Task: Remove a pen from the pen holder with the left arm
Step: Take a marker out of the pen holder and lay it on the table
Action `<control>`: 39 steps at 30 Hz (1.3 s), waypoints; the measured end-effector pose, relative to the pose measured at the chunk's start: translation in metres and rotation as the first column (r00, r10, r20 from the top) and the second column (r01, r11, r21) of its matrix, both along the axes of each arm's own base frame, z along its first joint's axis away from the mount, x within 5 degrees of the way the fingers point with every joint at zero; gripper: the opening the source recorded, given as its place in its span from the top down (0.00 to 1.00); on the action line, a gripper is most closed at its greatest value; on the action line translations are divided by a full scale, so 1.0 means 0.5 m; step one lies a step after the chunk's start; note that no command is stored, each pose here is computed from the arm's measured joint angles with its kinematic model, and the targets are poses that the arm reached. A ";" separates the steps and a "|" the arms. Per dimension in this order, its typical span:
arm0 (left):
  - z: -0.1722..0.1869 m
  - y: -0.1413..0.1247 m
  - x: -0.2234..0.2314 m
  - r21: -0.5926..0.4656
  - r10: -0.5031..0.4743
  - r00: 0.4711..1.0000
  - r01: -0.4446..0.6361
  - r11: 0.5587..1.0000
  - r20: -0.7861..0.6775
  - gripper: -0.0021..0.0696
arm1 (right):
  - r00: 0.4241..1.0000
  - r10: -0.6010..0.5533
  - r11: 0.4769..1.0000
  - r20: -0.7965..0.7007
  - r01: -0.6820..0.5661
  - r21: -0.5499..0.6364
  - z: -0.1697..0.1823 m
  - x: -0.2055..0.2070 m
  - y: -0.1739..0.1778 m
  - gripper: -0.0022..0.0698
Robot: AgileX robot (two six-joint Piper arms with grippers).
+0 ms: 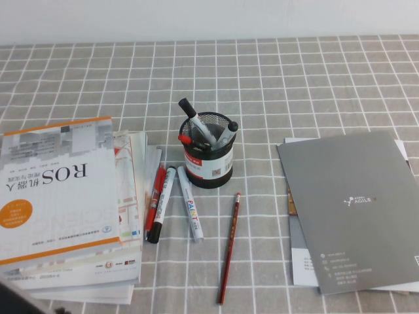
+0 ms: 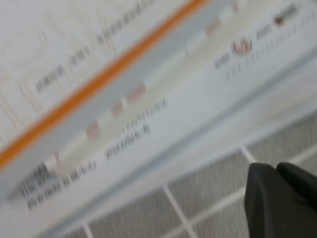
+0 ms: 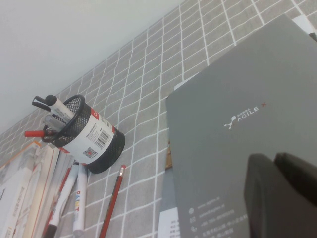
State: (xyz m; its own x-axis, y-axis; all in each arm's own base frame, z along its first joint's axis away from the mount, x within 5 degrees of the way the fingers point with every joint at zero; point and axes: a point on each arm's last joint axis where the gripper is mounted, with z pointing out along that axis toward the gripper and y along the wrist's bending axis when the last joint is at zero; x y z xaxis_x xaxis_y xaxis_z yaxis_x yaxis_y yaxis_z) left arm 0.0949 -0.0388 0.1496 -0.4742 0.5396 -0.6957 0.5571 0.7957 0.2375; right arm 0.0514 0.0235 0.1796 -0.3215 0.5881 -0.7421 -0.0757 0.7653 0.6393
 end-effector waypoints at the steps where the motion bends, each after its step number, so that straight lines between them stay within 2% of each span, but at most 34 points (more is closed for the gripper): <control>1: -0.007 0.004 -0.008 0.005 0.001 1.000 -0.001 1.000 -0.009 0.97 | 1.000 0.000 1.000 0.000 0.000 0.000 0.000 0.000 0.000 0.99; 4: -0.014 0.011 -0.023 0.006 0.004 1.000 -0.004 1.000 -0.005 0.97 | 1.000 0.000 1.000 0.000 0.000 0.000 0.000 0.000 0.000 0.99; 14: 0.022 0.022 -0.046 -0.073 0.015 0.980 -0.001 0.997 0.198 0.97 | 1.000 0.000 1.000 0.000 0.000 0.000 0.000 0.000 0.000 0.99; 21: 0.049 0.030 -0.062 -0.142 0.042 0.933 0.009 0.990 0.358 0.97 | 1.000 0.000 1.000 0.000 0.000 0.000 0.000 0.000 0.000 0.99; 28: 0.070 0.046 -0.079 -0.205 0.135 0.853 -0.034 0.978 0.504 0.97 | 1.000 0.000 1.000 0.000 0.000 0.000 0.000 0.000 0.000 0.99; 31: 0.073 0.049 -0.081 -0.214 0.154 0.837 -0.046 0.976 0.525 0.97 | 1.000 0.000 1.000 0.000 0.000 0.000 0.000 0.000 0.000 0.99; 39: 0.072 0.050 -0.081 -0.213 0.163 0.837 -0.057 0.975 0.523 0.98 | 1.000 0.000 1.000 0.000 0.000 0.000 0.000 0.000 0.000 0.99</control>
State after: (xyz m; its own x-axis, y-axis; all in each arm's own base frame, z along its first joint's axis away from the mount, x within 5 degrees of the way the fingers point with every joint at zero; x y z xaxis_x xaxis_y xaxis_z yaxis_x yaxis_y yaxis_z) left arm 0.0543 -0.0138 0.1858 -0.0487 0.3455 -0.9371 0.2915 0.9023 0.3176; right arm 0.0514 0.0235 0.1796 -0.3215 0.5881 -0.7421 -0.0757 0.7653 0.6393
